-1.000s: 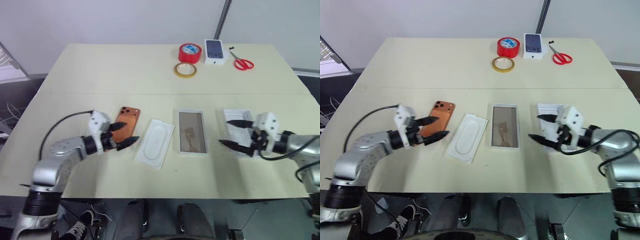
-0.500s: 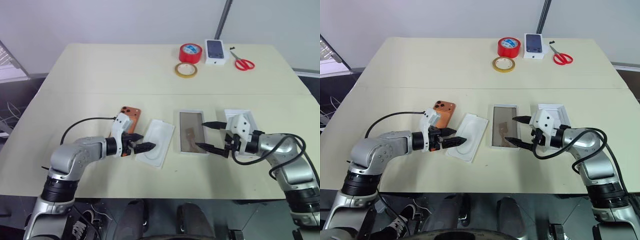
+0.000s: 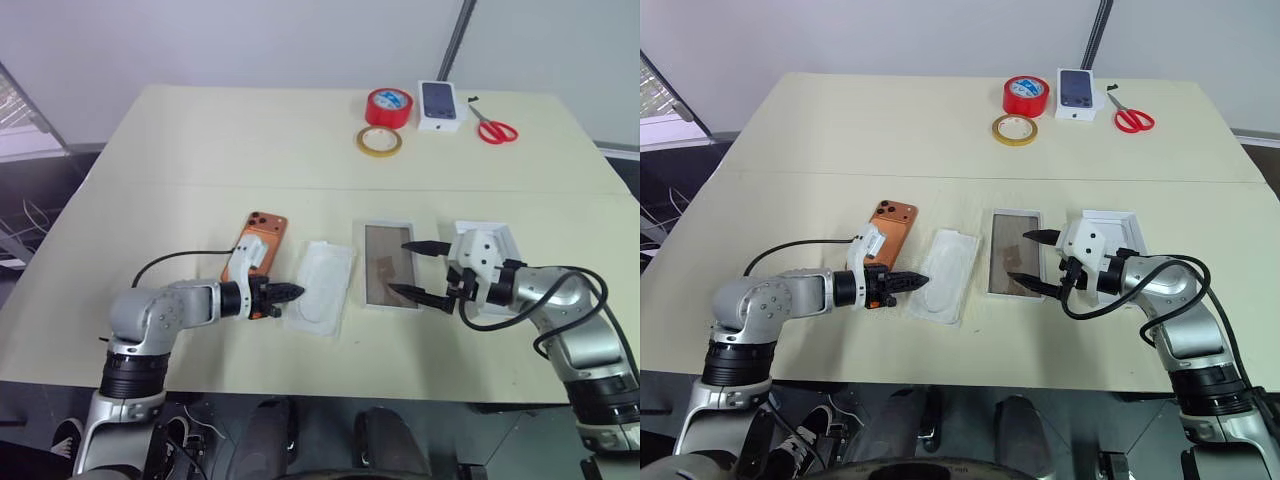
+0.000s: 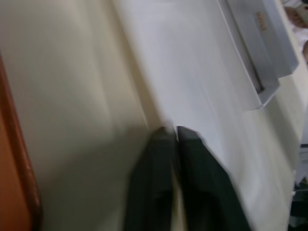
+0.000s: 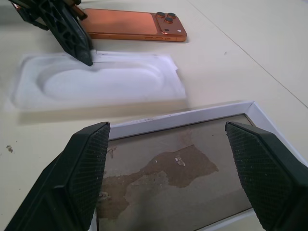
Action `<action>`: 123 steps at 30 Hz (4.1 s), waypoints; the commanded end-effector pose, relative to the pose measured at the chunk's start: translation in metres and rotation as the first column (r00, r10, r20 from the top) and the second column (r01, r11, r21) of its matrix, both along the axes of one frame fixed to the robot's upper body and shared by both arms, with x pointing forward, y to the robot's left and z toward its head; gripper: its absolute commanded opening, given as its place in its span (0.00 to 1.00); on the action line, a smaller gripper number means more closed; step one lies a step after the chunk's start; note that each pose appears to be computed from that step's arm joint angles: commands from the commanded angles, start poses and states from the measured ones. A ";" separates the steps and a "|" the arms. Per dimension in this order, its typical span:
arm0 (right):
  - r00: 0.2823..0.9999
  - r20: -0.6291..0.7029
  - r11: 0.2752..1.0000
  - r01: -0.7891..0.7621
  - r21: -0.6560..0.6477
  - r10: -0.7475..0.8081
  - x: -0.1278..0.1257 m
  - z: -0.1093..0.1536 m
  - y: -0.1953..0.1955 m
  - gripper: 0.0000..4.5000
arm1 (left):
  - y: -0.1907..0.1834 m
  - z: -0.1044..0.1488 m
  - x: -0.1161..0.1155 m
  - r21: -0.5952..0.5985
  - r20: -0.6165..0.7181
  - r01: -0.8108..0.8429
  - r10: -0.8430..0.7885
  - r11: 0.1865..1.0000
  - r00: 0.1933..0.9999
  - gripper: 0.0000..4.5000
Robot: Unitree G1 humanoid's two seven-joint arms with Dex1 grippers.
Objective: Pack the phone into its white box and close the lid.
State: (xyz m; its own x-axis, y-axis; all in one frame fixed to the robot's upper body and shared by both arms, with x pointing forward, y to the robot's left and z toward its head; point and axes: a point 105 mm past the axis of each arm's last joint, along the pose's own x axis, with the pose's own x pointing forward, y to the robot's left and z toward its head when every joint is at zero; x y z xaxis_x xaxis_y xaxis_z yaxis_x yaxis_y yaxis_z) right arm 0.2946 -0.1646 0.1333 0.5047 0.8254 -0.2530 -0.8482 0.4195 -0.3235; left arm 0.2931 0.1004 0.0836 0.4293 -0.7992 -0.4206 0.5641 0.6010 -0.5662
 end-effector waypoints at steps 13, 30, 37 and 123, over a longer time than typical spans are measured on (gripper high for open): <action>0.983 -0.134 0.982 -0.139 -0.130 0.122 -0.023 -0.037 0.010 0.89 | 0.015 0.030 0.026 -0.118 0.064 -0.183 0.191 0.976 0.979 0.01; 0.973 -0.063 0.963 -0.229 -0.141 0.222 -0.012 -0.043 0.056 0.00 | -0.004 0.078 0.042 -0.311 0.161 -0.207 0.266 0.928 0.951 0.00; 0.973 -0.047 0.972 -0.227 -0.056 0.225 -0.006 -0.026 0.070 0.21 | -0.020 0.069 0.041 -0.302 0.140 -0.222 0.273 0.927 0.952 0.00; 0.968 0.193 0.980 -0.136 -0.144 0.163 0.060 0.010 0.190 0.01 | 0.141 0.047 0.060 0.065 0.312 -0.248 0.217 0.966 0.925 0.53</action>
